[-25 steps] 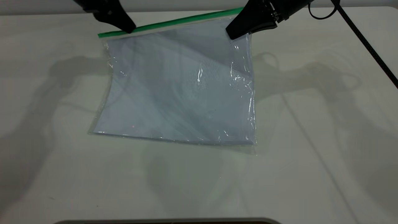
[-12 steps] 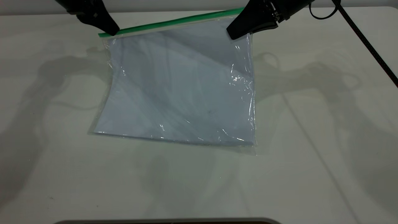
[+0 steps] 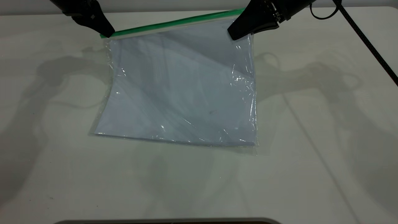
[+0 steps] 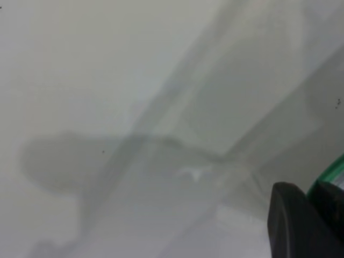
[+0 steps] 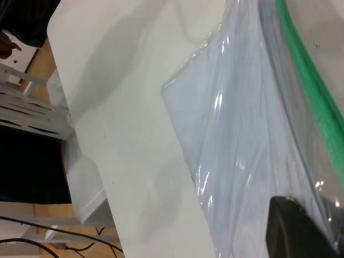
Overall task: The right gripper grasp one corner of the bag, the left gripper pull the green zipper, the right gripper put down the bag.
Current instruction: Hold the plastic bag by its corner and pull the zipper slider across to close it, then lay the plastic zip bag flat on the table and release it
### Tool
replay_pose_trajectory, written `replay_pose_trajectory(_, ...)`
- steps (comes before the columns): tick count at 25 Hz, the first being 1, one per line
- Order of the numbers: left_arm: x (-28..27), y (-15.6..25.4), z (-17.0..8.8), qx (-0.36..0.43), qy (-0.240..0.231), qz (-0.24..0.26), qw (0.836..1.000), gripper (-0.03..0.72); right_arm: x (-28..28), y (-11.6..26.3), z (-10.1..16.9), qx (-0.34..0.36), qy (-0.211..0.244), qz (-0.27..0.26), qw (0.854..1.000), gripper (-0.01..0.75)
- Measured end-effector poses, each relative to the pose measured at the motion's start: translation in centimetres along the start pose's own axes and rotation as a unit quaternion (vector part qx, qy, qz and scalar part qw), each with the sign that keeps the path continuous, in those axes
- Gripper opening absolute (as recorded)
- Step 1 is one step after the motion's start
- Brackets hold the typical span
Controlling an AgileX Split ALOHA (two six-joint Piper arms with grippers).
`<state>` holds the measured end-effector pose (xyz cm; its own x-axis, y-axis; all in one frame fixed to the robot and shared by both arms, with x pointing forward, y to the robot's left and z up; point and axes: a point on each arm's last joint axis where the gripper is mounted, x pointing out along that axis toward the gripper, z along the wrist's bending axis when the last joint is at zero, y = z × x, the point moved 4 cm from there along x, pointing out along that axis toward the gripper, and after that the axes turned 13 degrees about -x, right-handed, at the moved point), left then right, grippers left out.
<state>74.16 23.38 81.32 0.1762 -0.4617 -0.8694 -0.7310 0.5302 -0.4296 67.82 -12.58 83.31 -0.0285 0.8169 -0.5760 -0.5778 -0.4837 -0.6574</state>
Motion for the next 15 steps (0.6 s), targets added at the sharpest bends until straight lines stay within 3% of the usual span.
replay_pose_trajectory(7,-0.4,-0.5,0.0,-0.02,-0.001,-0.013,1.0,0.144,0.0,0.1,0.0,-0.006,0.0,0.004,1.0,0.034)
replay_pose_trajectory(12,-3.7,-3.2,-1.0,-0.052,0.016,-0.083,0.995,0.356,-0.1,0.4,-0.8,-0.016,0.032,0.017,0.999,0.039)
replay_pose_trajectory(15,-6.4,-5.2,-2.8,-0.068,0.05,-0.128,0.988,0.477,-0.2,0.6,-1.6,-0.022,0.063,0.023,0.998,0.049)
